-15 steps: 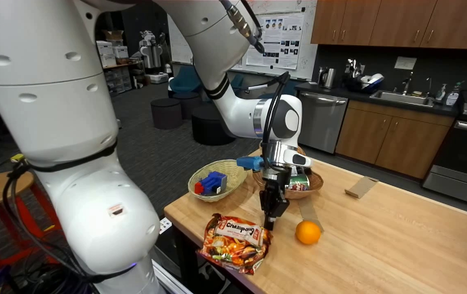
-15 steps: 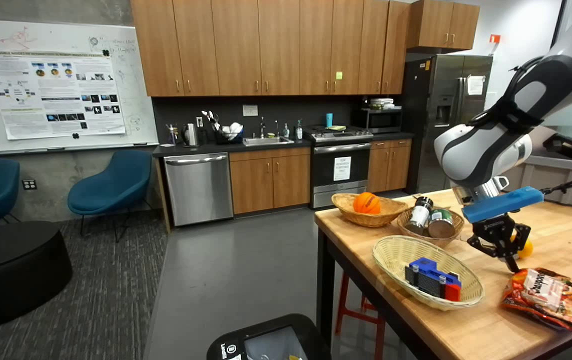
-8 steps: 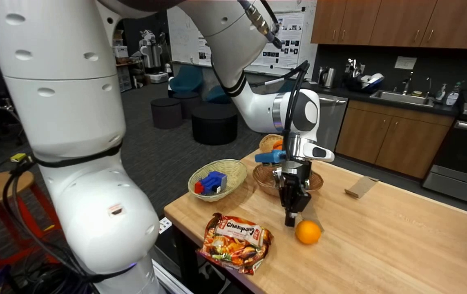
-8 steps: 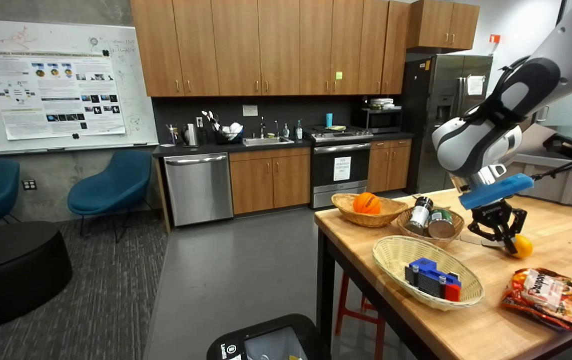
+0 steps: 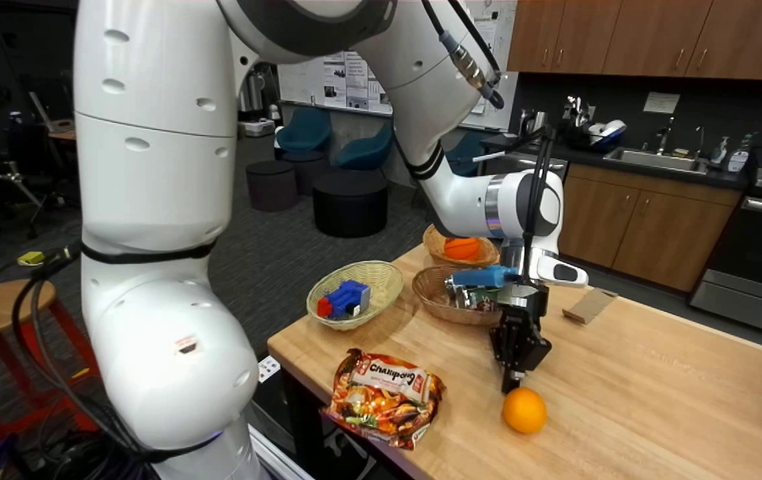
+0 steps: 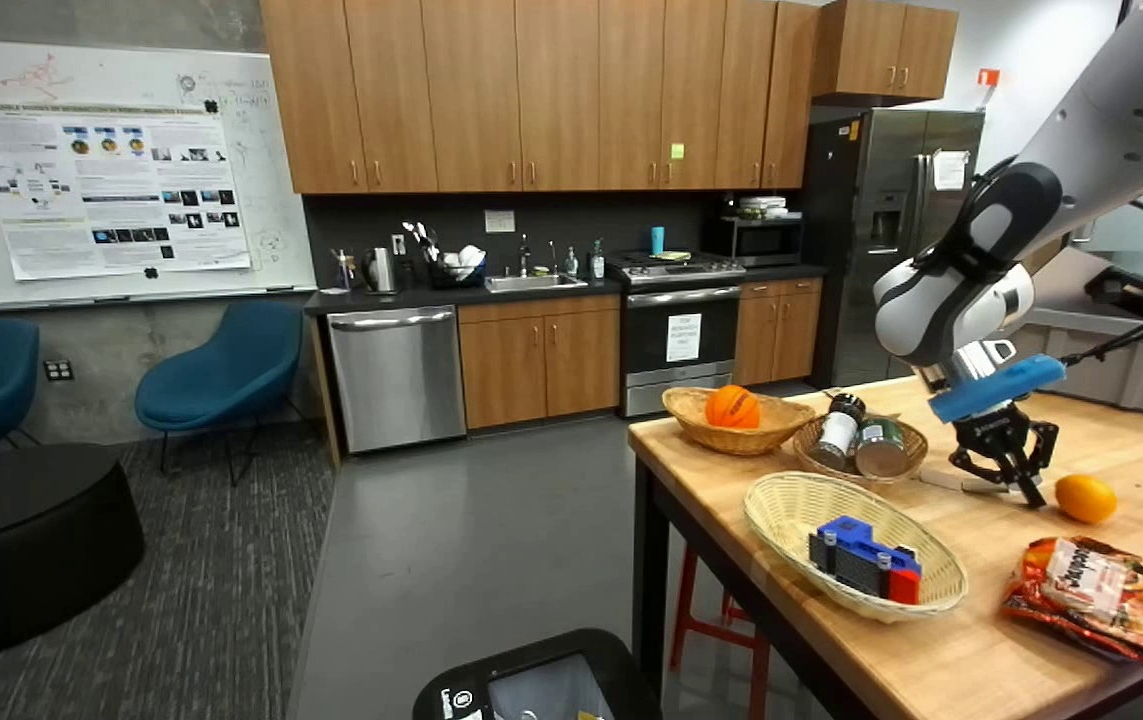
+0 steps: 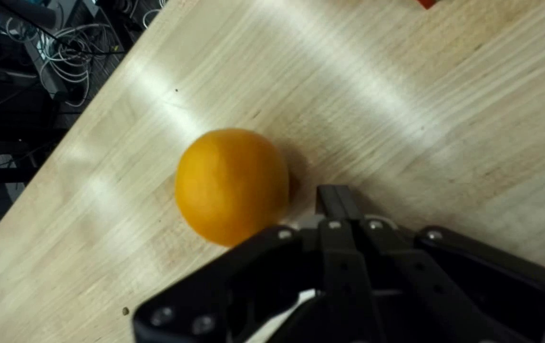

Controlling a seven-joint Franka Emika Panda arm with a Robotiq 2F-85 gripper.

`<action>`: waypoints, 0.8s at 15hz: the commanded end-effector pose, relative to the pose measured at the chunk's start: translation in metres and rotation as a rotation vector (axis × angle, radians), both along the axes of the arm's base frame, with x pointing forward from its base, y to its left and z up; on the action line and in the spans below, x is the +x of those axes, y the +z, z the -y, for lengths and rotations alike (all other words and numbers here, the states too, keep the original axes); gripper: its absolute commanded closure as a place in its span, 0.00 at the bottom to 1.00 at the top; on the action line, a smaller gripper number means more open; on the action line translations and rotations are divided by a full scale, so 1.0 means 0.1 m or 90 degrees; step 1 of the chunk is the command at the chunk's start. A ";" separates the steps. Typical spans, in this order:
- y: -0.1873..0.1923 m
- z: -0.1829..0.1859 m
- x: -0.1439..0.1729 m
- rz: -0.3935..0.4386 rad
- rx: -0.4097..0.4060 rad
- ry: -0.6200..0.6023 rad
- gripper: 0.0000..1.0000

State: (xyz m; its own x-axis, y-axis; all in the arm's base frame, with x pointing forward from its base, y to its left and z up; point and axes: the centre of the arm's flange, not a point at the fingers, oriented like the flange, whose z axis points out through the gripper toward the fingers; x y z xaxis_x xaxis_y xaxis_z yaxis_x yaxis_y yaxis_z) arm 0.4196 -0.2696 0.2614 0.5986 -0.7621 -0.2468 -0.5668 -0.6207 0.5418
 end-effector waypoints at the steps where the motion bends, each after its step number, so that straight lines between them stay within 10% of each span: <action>1: -0.12 0.18 -0.06 -0.034 0.010 -0.021 1.00; 12: 0.39 -0.15 0.04 -0.010 0.010 -0.006 1.00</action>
State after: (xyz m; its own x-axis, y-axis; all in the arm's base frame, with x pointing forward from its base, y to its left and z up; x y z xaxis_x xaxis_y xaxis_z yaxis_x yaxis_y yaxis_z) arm 0.4213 -0.2729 0.2757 0.5745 -0.7759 -0.2607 -0.5622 -0.6055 0.5632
